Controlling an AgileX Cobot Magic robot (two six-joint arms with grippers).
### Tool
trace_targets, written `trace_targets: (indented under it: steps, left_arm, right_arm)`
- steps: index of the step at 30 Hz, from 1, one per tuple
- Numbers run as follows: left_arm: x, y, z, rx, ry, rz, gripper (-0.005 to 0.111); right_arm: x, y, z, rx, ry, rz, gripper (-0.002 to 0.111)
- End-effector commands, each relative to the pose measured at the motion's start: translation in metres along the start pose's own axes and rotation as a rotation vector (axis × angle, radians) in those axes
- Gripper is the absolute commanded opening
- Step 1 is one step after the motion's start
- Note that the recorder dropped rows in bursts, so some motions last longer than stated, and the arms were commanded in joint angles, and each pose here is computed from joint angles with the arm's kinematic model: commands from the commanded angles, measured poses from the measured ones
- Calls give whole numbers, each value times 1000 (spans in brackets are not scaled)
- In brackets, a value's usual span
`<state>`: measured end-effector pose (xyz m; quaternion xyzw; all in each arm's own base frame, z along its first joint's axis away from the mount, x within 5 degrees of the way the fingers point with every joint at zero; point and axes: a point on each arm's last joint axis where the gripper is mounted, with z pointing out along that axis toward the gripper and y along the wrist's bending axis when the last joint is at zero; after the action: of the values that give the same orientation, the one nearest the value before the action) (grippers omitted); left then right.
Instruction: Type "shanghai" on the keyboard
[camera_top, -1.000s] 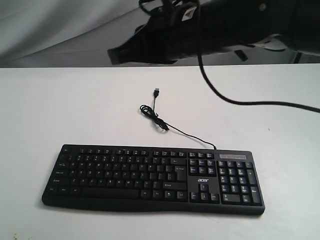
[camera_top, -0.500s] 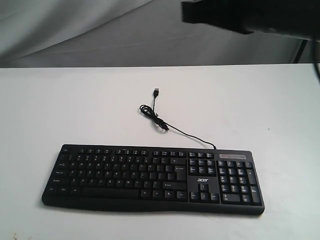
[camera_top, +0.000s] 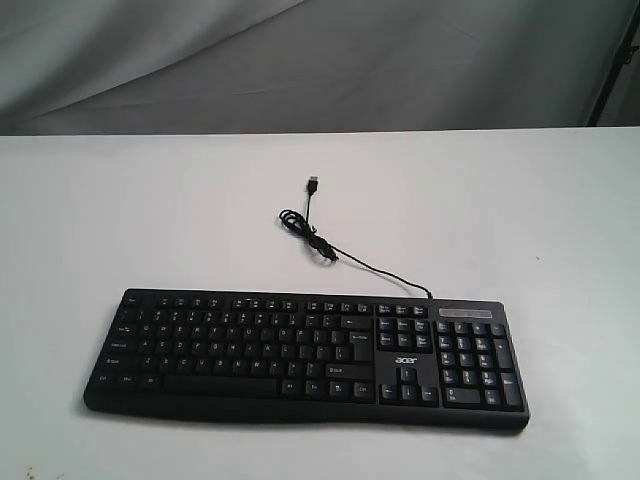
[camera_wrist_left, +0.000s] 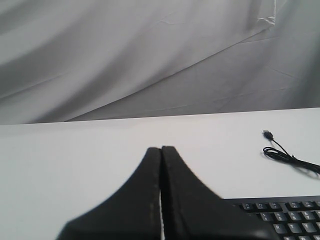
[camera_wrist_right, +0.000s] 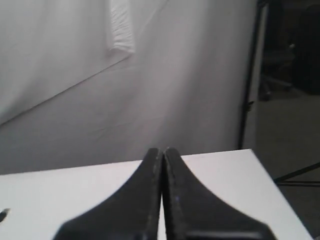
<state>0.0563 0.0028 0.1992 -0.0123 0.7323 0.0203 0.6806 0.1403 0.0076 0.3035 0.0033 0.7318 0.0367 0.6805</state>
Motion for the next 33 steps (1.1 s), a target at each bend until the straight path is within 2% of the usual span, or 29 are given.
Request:
trace_targets:
  steps: [1, 10, 18, 22, 33]
  left_arm:
    - [0, 0, 0, 7, -7, -2, 0]
    - [0, 0, 0, 7, -7, -2, 0]
    - [0, 0, 0, 7, -7, -2, 0]
    - [0, 0, 0, 7, -7, -2, 0]
    - [0, 0, 0, 7, -7, -2, 0]
  right_arm:
    - [29, -14, -34, 110, -78, -22, 0]
    - [80, -16, -63, 147, -34, 17, 0]
    - [103, -14, -78, 160, 33, 21, 0]
    - [123, -15, -78, 161, 135, 7, 0]
    - [126, -15, -79, 164, 170, -13, 0]
